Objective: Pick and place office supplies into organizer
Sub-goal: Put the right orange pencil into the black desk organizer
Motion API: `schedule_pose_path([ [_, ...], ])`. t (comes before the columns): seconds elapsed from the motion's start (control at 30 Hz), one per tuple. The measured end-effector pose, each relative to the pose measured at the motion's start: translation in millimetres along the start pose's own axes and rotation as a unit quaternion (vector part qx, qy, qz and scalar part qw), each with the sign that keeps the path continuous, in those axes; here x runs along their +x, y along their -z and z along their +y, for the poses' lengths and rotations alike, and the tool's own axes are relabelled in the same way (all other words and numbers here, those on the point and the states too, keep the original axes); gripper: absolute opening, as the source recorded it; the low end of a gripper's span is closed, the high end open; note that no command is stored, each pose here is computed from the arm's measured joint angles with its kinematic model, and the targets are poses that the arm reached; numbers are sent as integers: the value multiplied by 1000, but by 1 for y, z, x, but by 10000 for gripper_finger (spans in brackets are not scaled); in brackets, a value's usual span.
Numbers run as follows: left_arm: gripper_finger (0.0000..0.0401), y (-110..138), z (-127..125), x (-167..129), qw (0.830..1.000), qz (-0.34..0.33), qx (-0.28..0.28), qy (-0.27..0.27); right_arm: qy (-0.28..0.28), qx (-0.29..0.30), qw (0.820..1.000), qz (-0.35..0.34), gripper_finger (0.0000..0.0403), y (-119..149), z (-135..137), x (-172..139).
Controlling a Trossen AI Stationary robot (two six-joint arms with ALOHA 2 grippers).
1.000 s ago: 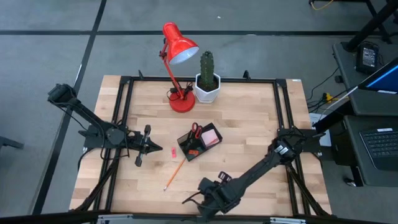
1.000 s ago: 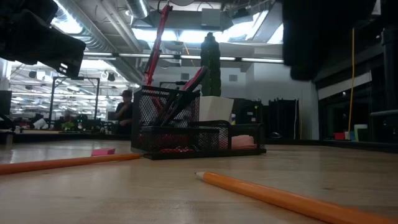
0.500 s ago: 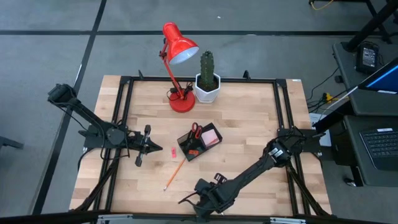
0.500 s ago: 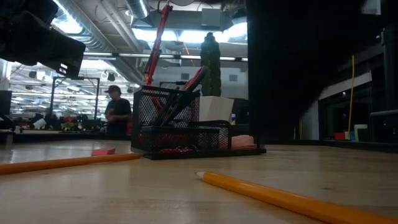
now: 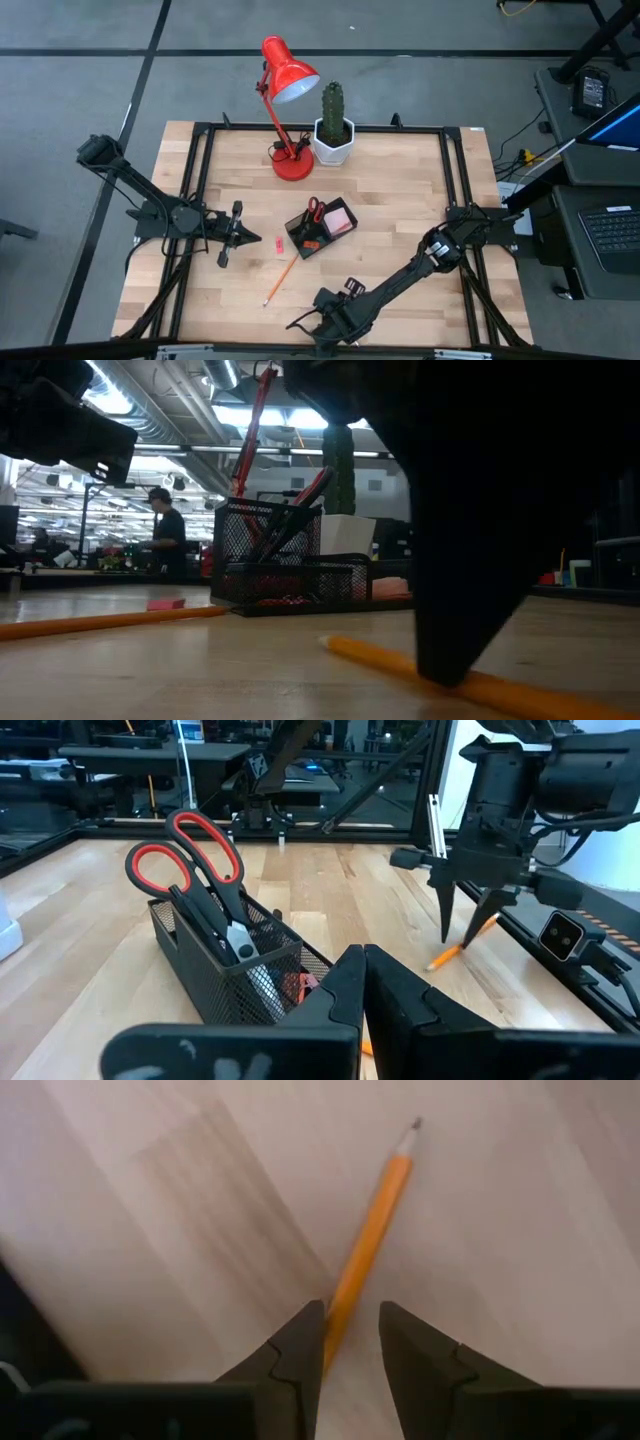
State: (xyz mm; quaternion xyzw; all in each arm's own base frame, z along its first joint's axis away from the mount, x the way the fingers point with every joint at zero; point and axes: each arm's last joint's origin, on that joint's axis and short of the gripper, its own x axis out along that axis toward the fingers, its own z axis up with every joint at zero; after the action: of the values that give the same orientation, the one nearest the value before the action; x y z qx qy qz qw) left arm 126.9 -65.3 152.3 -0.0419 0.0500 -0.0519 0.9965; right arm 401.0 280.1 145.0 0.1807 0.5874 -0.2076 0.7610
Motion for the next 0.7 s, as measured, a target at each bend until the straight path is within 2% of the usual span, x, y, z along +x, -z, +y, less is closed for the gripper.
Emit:
schedule_pose_path([
  [0.43, 2, 0, 0, 0, 1000, 0, 0, 0, 30, -4, 999, 11, 102, 6, -11, 15],
  [0.7, 3, 0, 0, 0, 1000, 0, 0, 0, 23, 52, 997, 51, 102, -7, -16, 16],
])
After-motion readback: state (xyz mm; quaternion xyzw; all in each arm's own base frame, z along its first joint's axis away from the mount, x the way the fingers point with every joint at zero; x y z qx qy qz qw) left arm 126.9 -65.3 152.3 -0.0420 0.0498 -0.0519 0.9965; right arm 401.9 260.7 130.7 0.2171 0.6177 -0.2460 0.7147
